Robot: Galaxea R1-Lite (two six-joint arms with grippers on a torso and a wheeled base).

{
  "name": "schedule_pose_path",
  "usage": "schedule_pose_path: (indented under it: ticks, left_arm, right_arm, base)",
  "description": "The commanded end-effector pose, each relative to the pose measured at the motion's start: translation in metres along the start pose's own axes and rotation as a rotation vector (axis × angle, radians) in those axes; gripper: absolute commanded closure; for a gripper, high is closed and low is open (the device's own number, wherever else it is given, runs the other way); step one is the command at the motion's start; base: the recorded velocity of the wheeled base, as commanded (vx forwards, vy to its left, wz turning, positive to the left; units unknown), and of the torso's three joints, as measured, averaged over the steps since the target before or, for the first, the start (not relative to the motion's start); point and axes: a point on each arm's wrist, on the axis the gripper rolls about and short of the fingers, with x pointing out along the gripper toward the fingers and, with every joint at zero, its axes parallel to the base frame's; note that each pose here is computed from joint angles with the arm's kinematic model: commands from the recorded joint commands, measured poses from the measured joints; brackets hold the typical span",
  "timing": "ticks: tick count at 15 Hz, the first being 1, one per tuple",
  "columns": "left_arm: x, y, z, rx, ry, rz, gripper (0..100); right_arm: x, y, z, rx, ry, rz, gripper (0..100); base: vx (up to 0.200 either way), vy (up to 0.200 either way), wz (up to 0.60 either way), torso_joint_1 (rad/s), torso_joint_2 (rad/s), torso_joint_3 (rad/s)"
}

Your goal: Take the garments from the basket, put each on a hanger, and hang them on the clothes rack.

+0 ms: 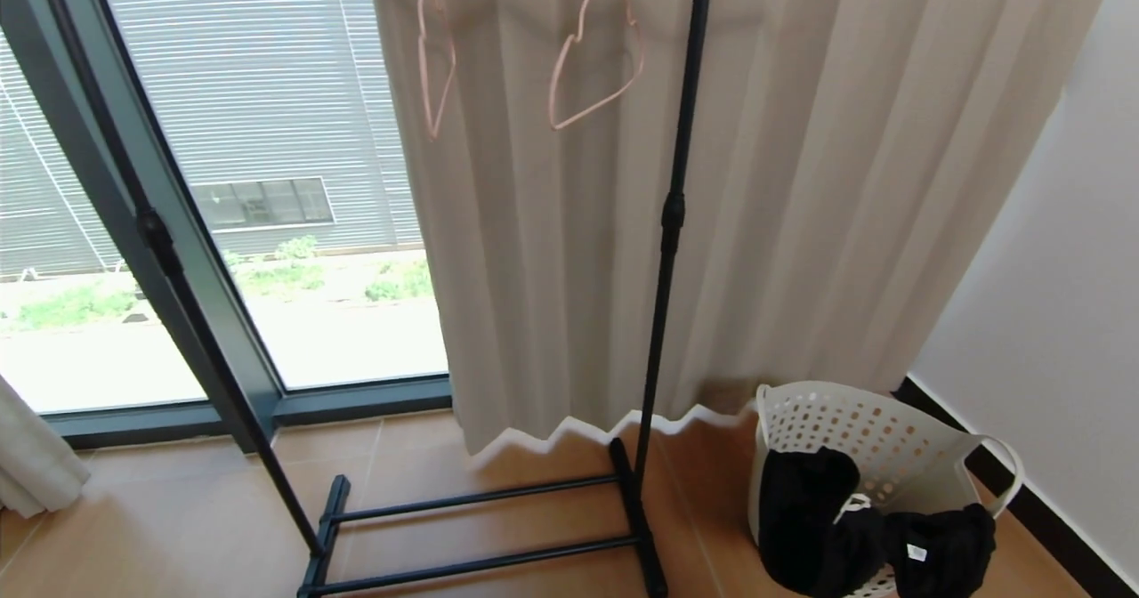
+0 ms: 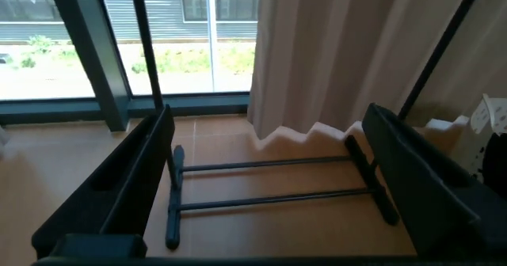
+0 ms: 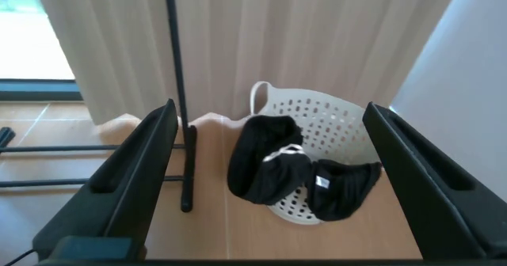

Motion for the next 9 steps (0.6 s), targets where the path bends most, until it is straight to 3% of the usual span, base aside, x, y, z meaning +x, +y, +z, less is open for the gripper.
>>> schedule_pose_path:
  ticks: [1,7,9]
  left_arm:
    - [0.0001,0.0000,0.0000,0.000,0.002,0.000,0]
    - [0.0001,0.0000,0.0000,0.000,0.002,0.000,0]
    - [0.0000,0.0000,0.0004,0.000,0.000,-0.002,0]
  right_arm:
    - [0.0000,0.0000,0.0003,0.000,0.001,0.001,0]
    - [0.0000,0.0000,0.0004,0.000,-0.001,0.000,0]
    - [0.0000,0.0000,0.0003,0.000,0.001,0.001,0]
  base:
    - [0.000,0.000,-0.60,-0.002,0.00,-0.002]
    - [0.000,0.000,0.00,0.000,0.00,0.000]
    - [0.000,-0.200,0.00,0.002,0.00,0.000]
